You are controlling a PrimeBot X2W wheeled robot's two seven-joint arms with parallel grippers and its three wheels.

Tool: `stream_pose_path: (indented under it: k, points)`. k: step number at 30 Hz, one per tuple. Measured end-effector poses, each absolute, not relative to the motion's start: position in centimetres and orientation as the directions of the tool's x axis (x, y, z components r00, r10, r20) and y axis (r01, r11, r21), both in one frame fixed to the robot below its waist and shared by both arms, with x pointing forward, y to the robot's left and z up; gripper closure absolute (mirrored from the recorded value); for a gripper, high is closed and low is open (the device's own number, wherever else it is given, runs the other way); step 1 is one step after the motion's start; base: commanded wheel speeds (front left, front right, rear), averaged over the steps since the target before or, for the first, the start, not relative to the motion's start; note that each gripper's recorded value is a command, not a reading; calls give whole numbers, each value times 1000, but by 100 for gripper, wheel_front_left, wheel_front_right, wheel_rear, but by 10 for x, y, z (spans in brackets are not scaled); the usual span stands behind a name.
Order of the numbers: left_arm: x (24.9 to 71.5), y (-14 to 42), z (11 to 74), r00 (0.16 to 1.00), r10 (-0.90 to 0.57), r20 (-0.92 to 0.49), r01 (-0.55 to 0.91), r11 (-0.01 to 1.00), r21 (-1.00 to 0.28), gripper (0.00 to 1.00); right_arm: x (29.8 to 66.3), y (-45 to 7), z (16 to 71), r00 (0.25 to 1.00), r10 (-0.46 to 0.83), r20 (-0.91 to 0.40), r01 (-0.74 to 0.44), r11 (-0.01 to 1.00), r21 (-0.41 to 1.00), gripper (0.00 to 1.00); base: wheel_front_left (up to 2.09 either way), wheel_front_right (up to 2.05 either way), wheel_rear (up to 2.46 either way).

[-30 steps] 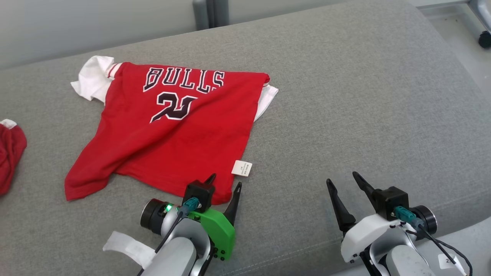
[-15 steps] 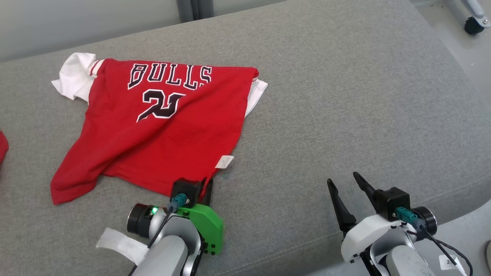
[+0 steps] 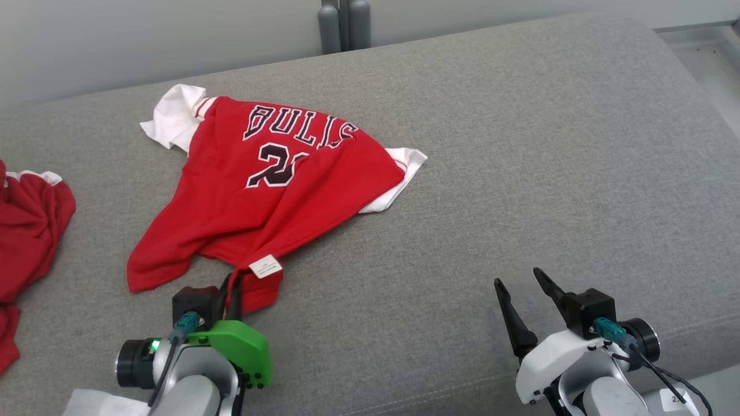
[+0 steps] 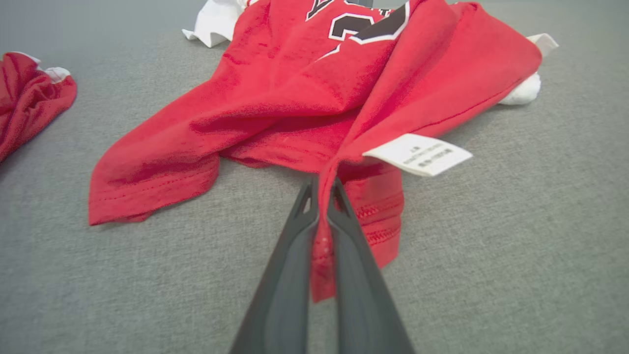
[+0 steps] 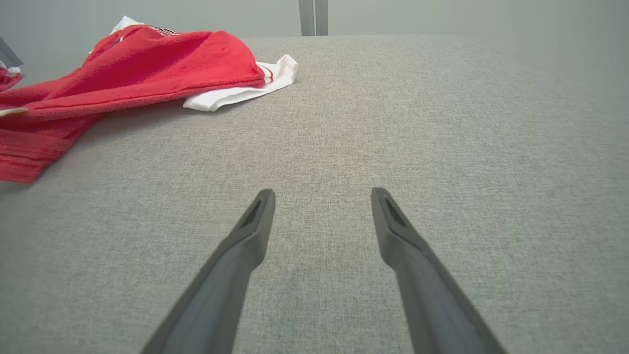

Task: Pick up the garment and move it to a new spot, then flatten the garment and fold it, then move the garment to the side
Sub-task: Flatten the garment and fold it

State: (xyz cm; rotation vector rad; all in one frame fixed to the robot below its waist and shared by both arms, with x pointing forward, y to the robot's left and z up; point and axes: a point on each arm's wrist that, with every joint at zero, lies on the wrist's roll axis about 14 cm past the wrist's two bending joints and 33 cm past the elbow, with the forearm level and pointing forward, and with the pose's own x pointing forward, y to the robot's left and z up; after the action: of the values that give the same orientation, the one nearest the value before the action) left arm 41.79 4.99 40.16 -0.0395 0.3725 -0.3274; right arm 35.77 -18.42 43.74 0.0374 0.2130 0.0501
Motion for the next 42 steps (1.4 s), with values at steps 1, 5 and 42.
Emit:
stream_pose_path:
  k: [1, 5, 42]
  points:
    - [418, 58, 404, 889, -299, -347, 287, 954, -86, 100, 358, -182, 438, 976, 60, -208, -53, 998, 43, 0, 0, 0, 0]
    - [420, 92, 415, 925, -213, -314, 209, 977, -48, 100, 358, -174, 442, 977, 84, -198, -76, 996, 46, 0, 0, 0, 0]
    - [371, 170, 507, 997, 30, 71, -5, 944, -329, 0, 363, -160, 456, 982, 125, -141, -116, 991, 70, 0, 0, 0, 0]
